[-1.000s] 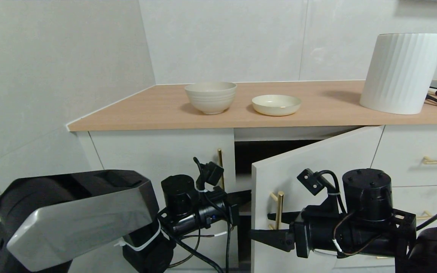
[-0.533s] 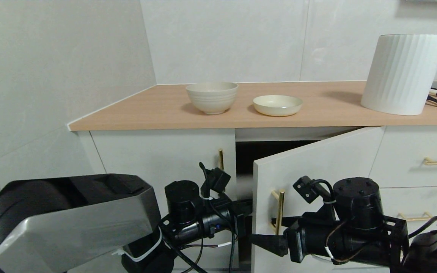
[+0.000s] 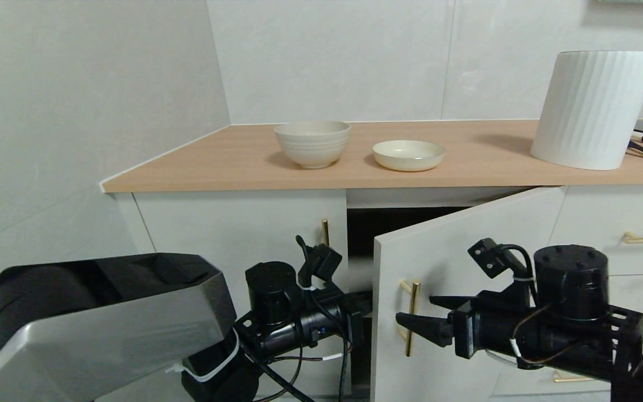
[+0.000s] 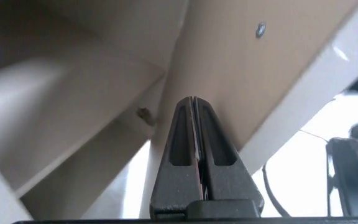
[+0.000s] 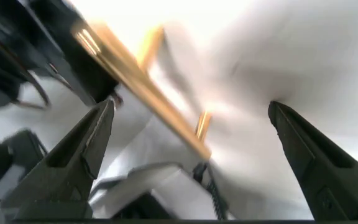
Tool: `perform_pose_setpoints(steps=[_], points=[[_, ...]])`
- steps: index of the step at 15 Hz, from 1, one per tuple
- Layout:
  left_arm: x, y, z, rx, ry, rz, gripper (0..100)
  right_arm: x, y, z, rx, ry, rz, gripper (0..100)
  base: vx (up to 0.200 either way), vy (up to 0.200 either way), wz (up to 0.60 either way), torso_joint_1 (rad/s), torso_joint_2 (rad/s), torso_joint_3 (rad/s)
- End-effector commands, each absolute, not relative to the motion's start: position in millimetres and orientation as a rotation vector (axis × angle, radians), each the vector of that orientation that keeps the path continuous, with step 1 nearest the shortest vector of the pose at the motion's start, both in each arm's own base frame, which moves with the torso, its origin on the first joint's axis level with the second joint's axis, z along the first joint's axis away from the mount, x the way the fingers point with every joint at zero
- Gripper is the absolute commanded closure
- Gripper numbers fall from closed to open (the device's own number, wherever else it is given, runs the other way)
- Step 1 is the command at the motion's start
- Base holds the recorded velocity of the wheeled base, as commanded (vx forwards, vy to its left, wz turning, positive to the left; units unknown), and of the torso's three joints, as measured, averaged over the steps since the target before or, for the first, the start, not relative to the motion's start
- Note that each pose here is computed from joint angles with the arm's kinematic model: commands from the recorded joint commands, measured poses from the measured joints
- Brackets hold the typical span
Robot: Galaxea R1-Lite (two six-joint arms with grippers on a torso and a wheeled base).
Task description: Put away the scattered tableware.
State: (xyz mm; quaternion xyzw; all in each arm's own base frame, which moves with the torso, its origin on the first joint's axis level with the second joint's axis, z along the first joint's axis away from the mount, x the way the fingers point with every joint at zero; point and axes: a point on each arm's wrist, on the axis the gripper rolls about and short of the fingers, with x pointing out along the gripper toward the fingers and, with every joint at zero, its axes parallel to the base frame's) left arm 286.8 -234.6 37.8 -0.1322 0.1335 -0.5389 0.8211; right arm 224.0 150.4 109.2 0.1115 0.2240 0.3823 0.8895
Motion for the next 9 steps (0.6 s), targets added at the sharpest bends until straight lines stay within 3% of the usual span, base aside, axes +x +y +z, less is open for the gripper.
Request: perform_pose_setpoints(steps=[1,6,9], points=[[290,-237,41,-0.282,0.279,-1.143,100,193,129,120,0.239,0.445,0.793,0,0.0,0.0,0.0,0.0,0.0,0.0],[285,-246,47,-0.278,0.309,-1.165,100,157,110,123,0.237,0.433,0.82,0,0.0,0.0,0.0,0.0,0.0,0.0],[284,-253,51,-0.276,0.311,-1.18,100,152,106,121,0.235,0.438,0.816,0,-0.2,0.0,0.0,0.001,0.01,0.004]])
